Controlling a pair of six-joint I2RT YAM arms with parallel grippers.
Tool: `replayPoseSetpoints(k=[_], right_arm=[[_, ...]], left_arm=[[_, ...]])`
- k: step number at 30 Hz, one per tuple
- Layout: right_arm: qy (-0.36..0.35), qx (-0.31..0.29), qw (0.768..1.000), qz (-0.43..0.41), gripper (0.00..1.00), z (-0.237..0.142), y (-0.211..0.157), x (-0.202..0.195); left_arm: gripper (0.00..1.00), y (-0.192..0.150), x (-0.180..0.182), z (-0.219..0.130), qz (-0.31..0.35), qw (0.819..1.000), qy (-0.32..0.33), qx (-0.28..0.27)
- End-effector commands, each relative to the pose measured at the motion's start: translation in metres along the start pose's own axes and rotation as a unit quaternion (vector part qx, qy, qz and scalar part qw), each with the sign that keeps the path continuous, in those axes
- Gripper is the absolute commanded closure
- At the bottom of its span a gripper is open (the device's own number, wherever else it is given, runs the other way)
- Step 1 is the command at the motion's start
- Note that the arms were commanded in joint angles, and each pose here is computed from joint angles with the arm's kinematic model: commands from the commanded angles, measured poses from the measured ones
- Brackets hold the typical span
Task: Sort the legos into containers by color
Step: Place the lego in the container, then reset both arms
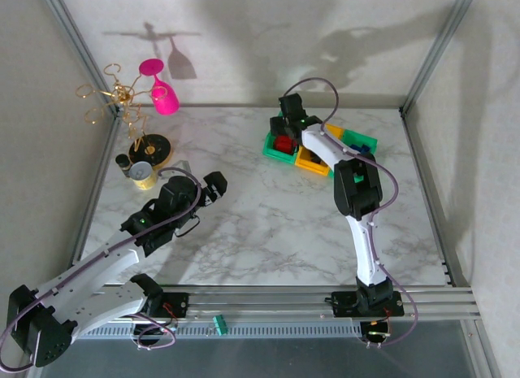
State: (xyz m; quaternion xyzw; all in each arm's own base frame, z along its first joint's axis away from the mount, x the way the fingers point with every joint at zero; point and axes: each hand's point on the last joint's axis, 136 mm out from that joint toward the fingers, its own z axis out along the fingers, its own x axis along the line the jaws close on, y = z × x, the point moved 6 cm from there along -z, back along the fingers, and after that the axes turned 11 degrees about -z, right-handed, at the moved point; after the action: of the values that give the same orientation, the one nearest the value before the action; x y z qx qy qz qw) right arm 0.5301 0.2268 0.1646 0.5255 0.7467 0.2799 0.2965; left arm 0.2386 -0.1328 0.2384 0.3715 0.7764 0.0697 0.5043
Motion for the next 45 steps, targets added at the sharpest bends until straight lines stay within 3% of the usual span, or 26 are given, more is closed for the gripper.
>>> replayPoseSetpoints(k=[1,5,12,17,23,24,29,34,41,45], right_arm=[[0.004,-0.058,0.998,0.015,0.12,-0.057,0.036,-0.012],[-0.005,-0.081,0.996,0.039,0.02,-0.101,0.040,-0.029],[-0.090,-0.116,0.982,0.117,0.01,-0.169,-0.013,-0.090],[-0.236,-0.136,0.947,0.172,0.01,-0.195,-0.094,-0.150],[-0.314,-0.139,0.916,0.206,0.01,-0.197,-0.181,-0.192],[-0.311,-0.152,0.916,0.204,0.01,-0.197,-0.189,-0.194],[-0.271,-0.206,0.925,0.168,0.02,-0.185,-0.215,-0.189],[-0.181,-0.270,0.940,0.105,0.02,-0.173,-0.210,-0.171],[-0.127,-0.293,0.946,0.057,0.01,-0.164,-0.223,-0.152],[-0.118,-0.276,0.952,0.058,0.01,-0.159,-0.223,-0.152]], left_arm=[[0.00,0.013,-0.014,-0.004,0.000,1.000,-0.018,-0.022],[0.00,0.019,-0.018,-0.008,0.004,0.999,-0.022,-0.038],[0.00,0.048,-0.002,-0.016,0.032,0.988,0.046,-0.145],[0.00,0.075,0.035,-0.008,0.059,0.945,0.151,-0.285],[0.00,0.103,0.088,0.001,0.116,0.879,0.225,-0.404],[0.00,0.105,0.099,0.004,0.121,0.875,0.231,-0.407],[0.00,0.104,0.137,0.014,0.140,0.873,0.212,-0.416],[0.00,0.100,0.149,0.032,0.165,0.894,0.137,-0.395],[0.00,0.091,0.155,0.067,0.207,0.914,0.106,-0.331],[0.00,0.093,0.155,0.068,0.208,0.914,0.102,-0.333]])
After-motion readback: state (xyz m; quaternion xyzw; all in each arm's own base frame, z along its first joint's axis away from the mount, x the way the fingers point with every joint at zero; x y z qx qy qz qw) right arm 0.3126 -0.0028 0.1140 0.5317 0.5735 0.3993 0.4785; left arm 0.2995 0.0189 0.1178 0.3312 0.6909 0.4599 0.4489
